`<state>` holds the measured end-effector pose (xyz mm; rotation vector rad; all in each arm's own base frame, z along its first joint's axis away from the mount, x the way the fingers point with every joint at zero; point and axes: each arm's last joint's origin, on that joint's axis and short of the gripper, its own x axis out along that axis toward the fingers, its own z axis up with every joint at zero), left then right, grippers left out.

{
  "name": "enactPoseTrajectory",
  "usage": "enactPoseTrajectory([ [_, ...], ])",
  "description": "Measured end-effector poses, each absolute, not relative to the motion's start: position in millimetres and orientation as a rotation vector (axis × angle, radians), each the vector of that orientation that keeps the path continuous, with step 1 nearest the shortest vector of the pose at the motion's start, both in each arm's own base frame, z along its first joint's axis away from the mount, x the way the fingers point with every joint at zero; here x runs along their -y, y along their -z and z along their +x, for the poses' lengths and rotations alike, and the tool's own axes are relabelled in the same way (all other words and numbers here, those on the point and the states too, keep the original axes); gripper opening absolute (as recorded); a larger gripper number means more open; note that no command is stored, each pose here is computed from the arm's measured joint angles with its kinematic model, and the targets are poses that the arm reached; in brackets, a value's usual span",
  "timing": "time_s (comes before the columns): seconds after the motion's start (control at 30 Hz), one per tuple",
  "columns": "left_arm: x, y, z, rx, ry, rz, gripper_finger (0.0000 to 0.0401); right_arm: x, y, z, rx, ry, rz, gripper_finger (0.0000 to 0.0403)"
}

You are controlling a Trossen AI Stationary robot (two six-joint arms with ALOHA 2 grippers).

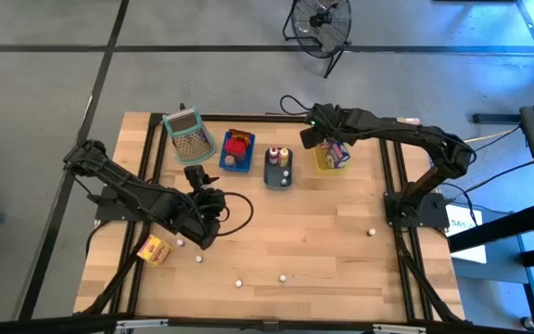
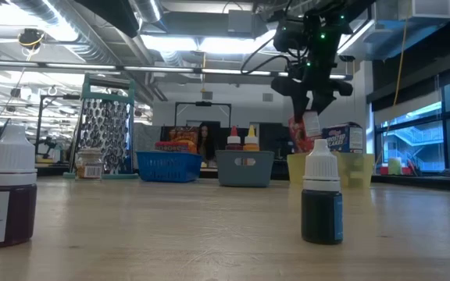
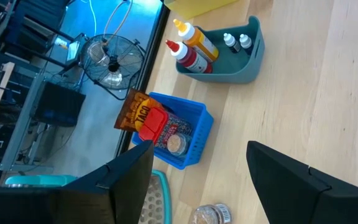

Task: Pick & Place Kitchen Items
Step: Put the red cereal box into the yellow bin, then put the small black food coloring bottle into the dark green bin

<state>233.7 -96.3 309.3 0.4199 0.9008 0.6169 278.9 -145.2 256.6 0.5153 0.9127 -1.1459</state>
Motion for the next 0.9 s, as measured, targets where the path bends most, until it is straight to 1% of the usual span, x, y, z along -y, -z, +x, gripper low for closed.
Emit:
enactPoseTrajectory([
  [0.27,96.7,-309.4,234.3,-0.895,-0.616,0.414,0.0254,147.1,-245.3,278.5,-0.906,1.119,0.520,0.0183],
  [0.5,97.2,-309.6,235.4,-0.884,-0.615,0.404,0.0254,147.3,-244.7,279.3,-0.894,1.118,0.520,0.0223],
  [0.6,97.3,-309.7,235.5,-0.884,-0.615,0.403,0.0254,147.5,-244.9,279.6,-0.889,1.117,0.520,0.0233],
  [0.77,97.3,-309.7,235.5,-0.883,-0.615,0.403,0.0254,147.6,-245.2,279.8,-0.905,1.100,0.492,0.0238],
  [0.9,97.3,-309.7,235.5,-0.883,-0.615,0.403,0.0254,148.9,-253.6,282.7,-0.901,1.077,0.455,0.0238],
])
